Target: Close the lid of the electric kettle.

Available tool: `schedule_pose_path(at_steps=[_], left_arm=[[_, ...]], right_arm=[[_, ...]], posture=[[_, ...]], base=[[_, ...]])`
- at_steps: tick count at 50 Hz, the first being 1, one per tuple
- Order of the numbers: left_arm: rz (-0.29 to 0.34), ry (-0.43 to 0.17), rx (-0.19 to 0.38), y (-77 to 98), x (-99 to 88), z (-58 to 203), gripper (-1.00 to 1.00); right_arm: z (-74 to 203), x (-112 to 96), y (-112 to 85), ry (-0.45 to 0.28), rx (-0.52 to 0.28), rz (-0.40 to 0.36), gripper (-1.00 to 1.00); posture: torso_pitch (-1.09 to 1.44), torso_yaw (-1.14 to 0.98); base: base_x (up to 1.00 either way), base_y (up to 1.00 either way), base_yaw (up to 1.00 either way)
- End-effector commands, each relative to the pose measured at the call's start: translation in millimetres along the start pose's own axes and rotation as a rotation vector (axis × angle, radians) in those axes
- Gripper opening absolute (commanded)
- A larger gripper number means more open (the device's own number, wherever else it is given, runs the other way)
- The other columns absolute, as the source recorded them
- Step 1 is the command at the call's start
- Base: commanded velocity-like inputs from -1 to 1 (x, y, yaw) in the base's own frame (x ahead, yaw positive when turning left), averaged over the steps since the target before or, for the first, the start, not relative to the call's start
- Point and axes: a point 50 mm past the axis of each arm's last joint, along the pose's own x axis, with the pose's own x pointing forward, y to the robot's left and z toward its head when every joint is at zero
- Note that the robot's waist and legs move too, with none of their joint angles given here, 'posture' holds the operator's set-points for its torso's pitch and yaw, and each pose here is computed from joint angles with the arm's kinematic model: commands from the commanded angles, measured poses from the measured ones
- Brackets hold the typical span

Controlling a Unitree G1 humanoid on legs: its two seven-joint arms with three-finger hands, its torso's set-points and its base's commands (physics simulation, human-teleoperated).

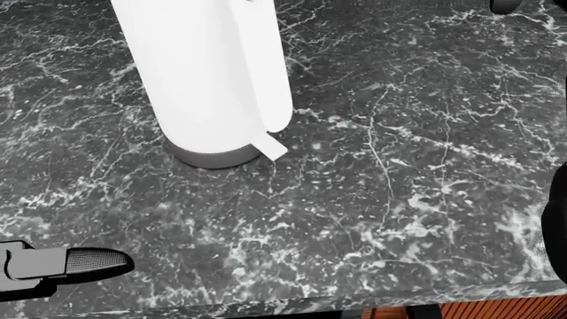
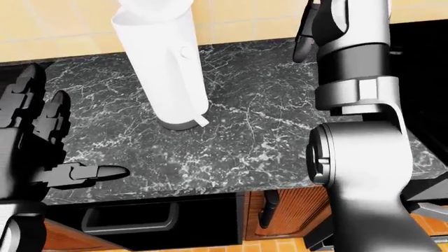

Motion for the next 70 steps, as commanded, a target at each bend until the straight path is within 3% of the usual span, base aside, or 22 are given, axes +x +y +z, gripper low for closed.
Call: schedule_pose_path(at_steps=[1,6,13,15,19,24,29,30,55,70], left_arm=[[0.003,-0.062,-0.005,2.5,-0.5,10.5,1.0],[0.017,-0.053,0.037,2.4,-0.1,9.7,1.0],[0.022,-0.06,0.057,3.4,-0.3,11.3,1.0],[0.011,-0.074,0.04,3.6,-0.9,13.3,1.0],[0.024,-0.065,0.066,4.2,-1.1,13.2,1.0],[0.006,-0.095,0.046,3.2,-2.1,16.1,1.0],[0.003,-0.089,0.051,2.3,-2.8,14.6,1.0],[0.016,-0.124,0.044,3.9,-2.6,18.5,1.0],[0.006,-0.104,0.03,2.8,-4.1,16.3,1.0],[-0.009,-0.1,0.036,0.8,-4.2,14.4,1.0]], right_arm=[[3.9,-11.3,-19.7,-0.019,-0.007,-0.087,1.0],[1.2,-11.3,-21.0,-0.015,-0.004,-0.09,1.0],[0.2,-11.7,-21.3,-0.012,-0.006,-0.091,1.0],[0.4,-12.0,-21.1,-0.014,-0.007,-0.092,1.0],[-0.4,-11.6,-20.7,-0.012,-0.009,-0.092,1.0],[-0.9,-12.1,-20.8,-0.011,-0.009,-0.091,1.0],[-1.9,-12.3,-23.2,-0.009,-0.008,-0.094,1.0],[-1.8,-12.6,-24.1,-0.008,-0.008,-0.094,1.0],[-2.3,-13.5,-27.8,-0.004,-0.015,-0.1,1.0],[0.2,-9.7,-19.4,-0.017,-0.02,-0.092,1.0]], posture=[[0.0,0.0],[0.0,0.0],[0.0,0.0],[0.0,0.0],[-0.03,0.0],[-0.08,0.0],[-0.13,0.0],[-0.14,0.0],[-0.39,0.0],[-0.54,0.0]], base=[[0.0,0.0,0.0],[0.0,0.0,0.0],[0.0,0.0,0.0],[0.0,0.0,0.0],[0.0,0.0,0.0],[0.0,0.0,0.0],[0.0,0.0,0.0],[0.0,0.0,0.0],[0.0,0.0,0.0],[0.0,0.0,0.0]])
